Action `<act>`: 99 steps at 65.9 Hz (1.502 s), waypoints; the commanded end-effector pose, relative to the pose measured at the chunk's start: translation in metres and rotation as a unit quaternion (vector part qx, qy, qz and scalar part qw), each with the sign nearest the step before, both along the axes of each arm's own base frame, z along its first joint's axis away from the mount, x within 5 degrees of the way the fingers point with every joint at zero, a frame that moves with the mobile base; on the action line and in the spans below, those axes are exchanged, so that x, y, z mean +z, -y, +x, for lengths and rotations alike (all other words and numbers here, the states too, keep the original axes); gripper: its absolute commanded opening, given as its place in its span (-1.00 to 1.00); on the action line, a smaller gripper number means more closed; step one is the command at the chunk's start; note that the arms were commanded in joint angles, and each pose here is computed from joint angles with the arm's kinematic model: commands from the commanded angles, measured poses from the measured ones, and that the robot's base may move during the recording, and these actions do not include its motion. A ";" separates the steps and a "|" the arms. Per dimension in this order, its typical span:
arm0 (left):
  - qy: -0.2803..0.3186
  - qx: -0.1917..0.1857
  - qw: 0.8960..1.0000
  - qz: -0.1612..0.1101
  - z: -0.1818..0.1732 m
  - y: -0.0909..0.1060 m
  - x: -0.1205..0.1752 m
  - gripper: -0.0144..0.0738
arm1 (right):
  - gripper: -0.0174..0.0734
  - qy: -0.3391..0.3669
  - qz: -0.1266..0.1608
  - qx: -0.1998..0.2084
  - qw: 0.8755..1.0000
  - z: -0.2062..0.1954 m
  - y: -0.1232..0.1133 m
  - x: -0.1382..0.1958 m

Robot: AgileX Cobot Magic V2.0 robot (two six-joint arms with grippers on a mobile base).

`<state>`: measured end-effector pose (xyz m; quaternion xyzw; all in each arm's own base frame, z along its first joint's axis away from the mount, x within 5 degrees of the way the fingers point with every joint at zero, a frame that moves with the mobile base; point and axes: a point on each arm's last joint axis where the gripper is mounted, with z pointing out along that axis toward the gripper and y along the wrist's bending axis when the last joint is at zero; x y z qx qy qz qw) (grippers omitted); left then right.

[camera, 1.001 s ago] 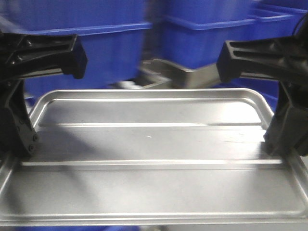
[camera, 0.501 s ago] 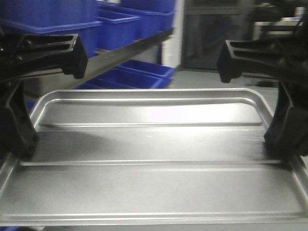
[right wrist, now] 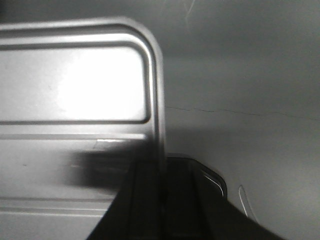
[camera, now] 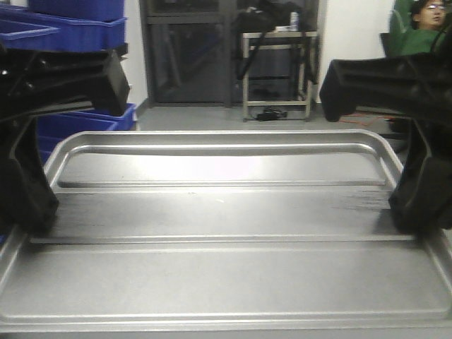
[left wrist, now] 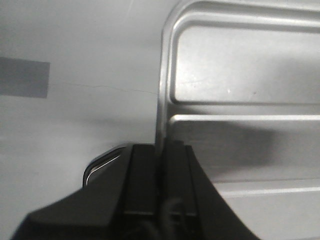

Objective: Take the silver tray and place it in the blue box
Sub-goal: 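Hold the tray level in both grippers while the base drives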

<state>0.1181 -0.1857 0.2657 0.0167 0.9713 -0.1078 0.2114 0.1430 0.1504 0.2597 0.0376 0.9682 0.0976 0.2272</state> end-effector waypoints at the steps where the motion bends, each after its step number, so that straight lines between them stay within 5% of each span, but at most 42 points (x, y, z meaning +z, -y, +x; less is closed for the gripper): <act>1: 0.023 -0.006 0.999 -0.027 0.000 0.001 0.014 -0.91 | -0.49 0.036 0.018 0.009 0.999 0.003 -0.001 0.014; 99: 0.024 -0.006 0.999 -0.026 0.000 0.001 0.014 -0.91 | -0.49 0.036 0.018 0.009 0.999 0.003 -0.001 0.014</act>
